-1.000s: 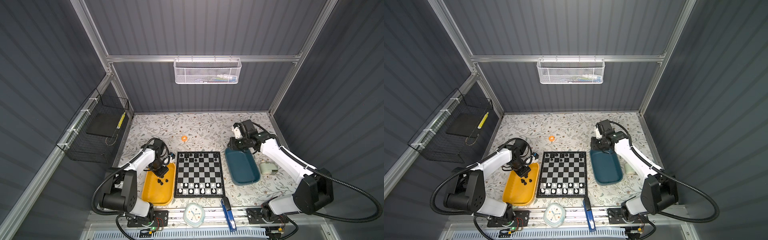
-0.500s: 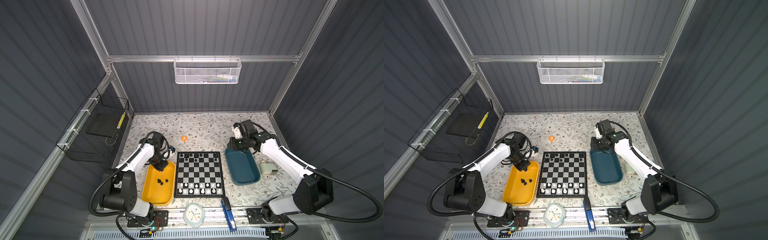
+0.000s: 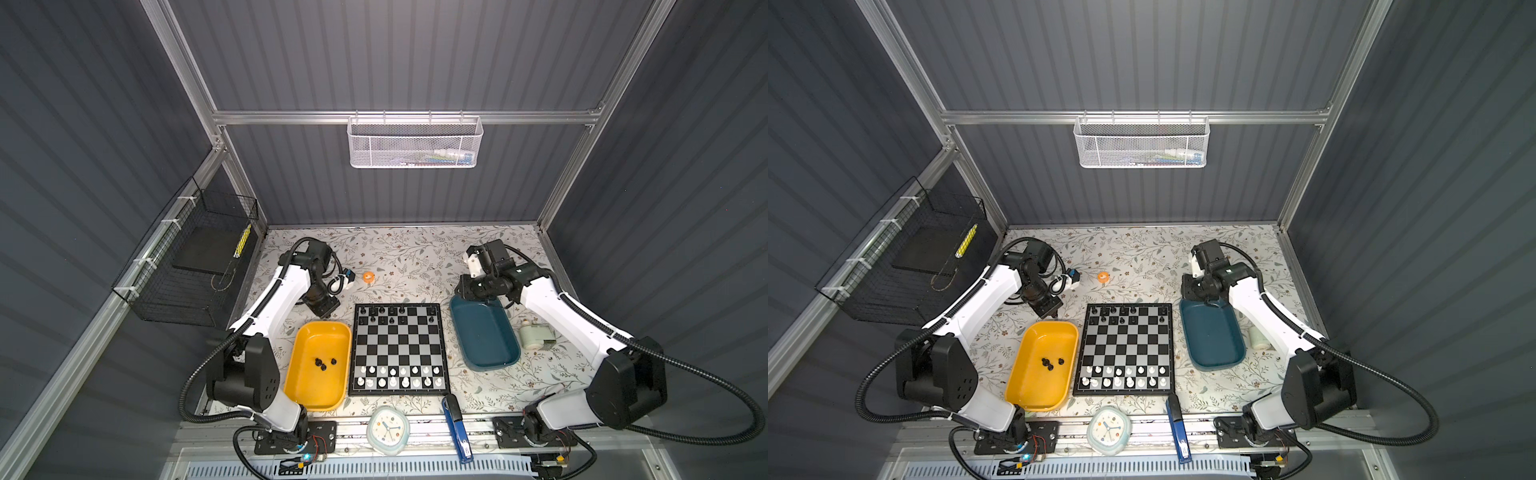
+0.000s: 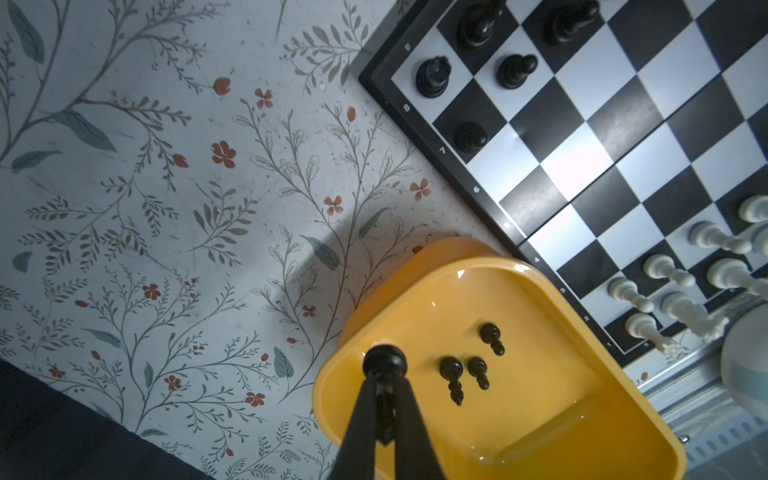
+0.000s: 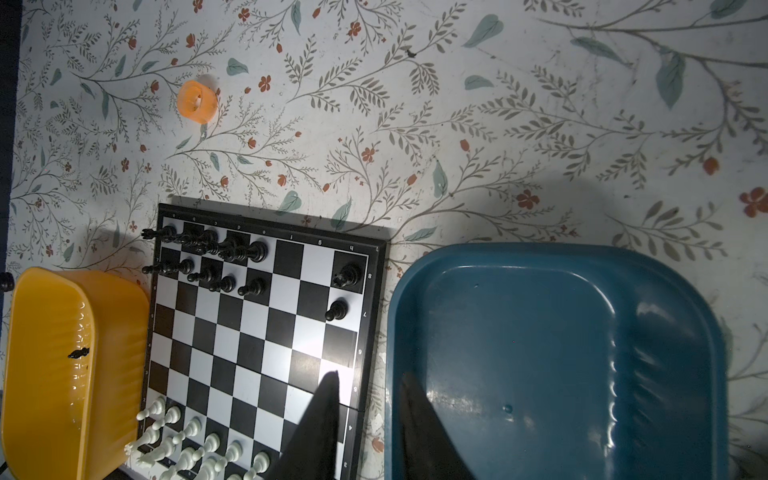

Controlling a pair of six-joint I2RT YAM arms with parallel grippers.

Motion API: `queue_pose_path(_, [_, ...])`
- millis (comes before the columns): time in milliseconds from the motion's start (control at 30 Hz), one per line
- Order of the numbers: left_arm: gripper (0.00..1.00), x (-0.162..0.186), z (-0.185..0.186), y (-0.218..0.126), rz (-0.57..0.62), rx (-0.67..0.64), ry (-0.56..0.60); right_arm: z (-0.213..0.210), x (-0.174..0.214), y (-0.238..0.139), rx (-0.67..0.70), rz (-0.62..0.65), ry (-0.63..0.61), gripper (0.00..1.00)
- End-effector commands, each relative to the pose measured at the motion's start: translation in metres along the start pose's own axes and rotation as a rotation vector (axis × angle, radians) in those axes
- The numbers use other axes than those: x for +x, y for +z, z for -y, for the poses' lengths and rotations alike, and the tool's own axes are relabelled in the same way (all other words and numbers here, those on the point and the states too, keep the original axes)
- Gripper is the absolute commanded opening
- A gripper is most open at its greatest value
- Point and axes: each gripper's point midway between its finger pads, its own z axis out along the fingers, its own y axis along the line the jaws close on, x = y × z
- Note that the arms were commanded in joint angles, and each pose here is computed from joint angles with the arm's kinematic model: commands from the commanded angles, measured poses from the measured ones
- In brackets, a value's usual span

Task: Set up the chess pieces on the board
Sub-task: 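Lift the black pawn and carry it with the left gripper over the board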

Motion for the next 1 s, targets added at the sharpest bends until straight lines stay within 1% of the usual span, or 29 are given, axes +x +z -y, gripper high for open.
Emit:
queue_pose_path(0, [0.06, -0.013, 0.005, -0.015, 0.01, 0.027, 0.053, 0.001, 0.002, 0.0, 0.0, -0.015, 0.001, 0.29])
queue_pose_path(133, [0.06, -0.037, 0.008, -0.021, 0.035, 0.02, 0.105, 0.003, 0.005, 0.0, 0.009, -0.02, 0.002, 0.29])
queue_pose_path(300, [0.06, -0.072, 0.021, -0.022, 0.046, 0.02, 0.204, 0.007, 0.009, 0.001, 0.017, -0.025, 0.012, 0.28])
queue_pose_path(433, [0.06, -0.109, 0.033, -0.024, 0.077, 0.03, 0.282, 0.009, 0.012, -0.004, 0.029, -0.019, 0.016, 0.28])
queue_pose_path(600, [0.06, -0.147, 0.056, -0.015, 0.092, 0.06, 0.376, 0.013, 0.014, -0.021, 0.038, 0.015, 0.031, 0.29])
queue_pose_path(733, [0.06, -0.174, 0.08, -0.005, 0.112, 0.088, 0.444, 0.022, 0.02, -0.039, 0.071, 0.04, 0.045, 0.29])
queue_pose_path(967, [0.06, -0.206, 0.12, 0.022, 0.126, 0.141, 0.524, 0.036, 0.028, -0.069, 0.115, 0.09, 0.071, 0.29])
